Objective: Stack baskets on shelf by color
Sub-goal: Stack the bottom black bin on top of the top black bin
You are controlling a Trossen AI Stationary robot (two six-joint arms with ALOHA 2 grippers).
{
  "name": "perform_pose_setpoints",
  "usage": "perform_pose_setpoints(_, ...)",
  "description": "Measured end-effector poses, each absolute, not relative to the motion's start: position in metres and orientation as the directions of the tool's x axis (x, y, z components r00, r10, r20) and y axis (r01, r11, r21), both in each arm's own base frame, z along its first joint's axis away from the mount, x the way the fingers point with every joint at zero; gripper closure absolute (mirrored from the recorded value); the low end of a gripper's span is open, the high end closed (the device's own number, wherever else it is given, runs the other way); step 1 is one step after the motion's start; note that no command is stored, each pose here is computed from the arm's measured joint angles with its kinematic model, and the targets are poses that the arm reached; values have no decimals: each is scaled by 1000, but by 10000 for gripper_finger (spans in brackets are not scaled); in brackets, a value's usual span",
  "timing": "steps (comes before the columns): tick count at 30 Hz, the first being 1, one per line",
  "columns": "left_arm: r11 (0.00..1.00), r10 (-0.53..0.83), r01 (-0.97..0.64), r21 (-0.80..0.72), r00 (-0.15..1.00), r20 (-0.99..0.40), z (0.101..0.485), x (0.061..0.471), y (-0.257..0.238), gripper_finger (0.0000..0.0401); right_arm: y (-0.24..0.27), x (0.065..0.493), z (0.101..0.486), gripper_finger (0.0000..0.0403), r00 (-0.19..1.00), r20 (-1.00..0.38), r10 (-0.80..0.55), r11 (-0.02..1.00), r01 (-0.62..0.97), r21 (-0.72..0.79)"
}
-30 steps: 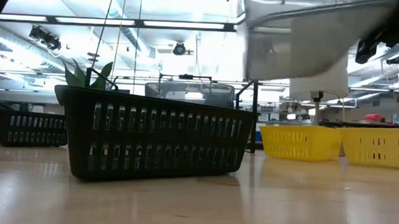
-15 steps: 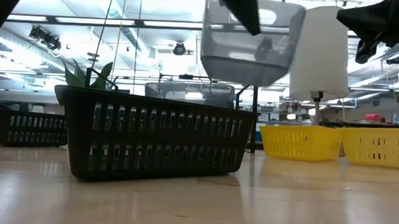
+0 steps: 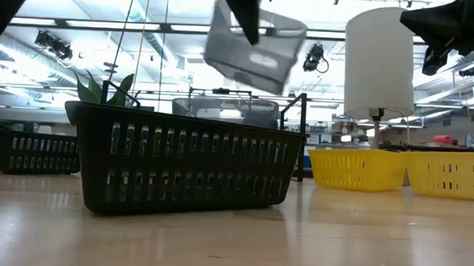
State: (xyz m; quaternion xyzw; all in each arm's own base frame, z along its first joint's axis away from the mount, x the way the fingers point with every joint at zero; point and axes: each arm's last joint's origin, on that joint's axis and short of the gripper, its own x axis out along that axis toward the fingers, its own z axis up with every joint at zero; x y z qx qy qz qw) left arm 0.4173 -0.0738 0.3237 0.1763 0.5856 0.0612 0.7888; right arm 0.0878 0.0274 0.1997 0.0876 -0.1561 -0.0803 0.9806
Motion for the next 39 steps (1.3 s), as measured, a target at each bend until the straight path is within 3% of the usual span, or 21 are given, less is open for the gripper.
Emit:
perform_pose_setpoints(4, 930, 304, 88, 357, 364, -880, 326, 396, -73, 397, 27, 88, 200, 387, 939, 292, -185, 972, 130, 197)
perform_pose_setpoints(11, 965, 187, 56, 258, 544, -818, 312, 362, -66, 397, 27, 88, 200, 387, 938, 292, -185, 972, 130, 197)
perform_pose_setpoints(34, 992, 70, 47, 116, 560, -826, 263, 359, -56, 393, 27, 88, 200, 387, 939, 292, -184, 972, 130, 197)
perform_pose_setpoints(39, 992, 72, 45, 118, 563, -823, 263, 359, -56, 368, 27, 88, 200, 387, 939, 291, -184, 972, 130, 196)
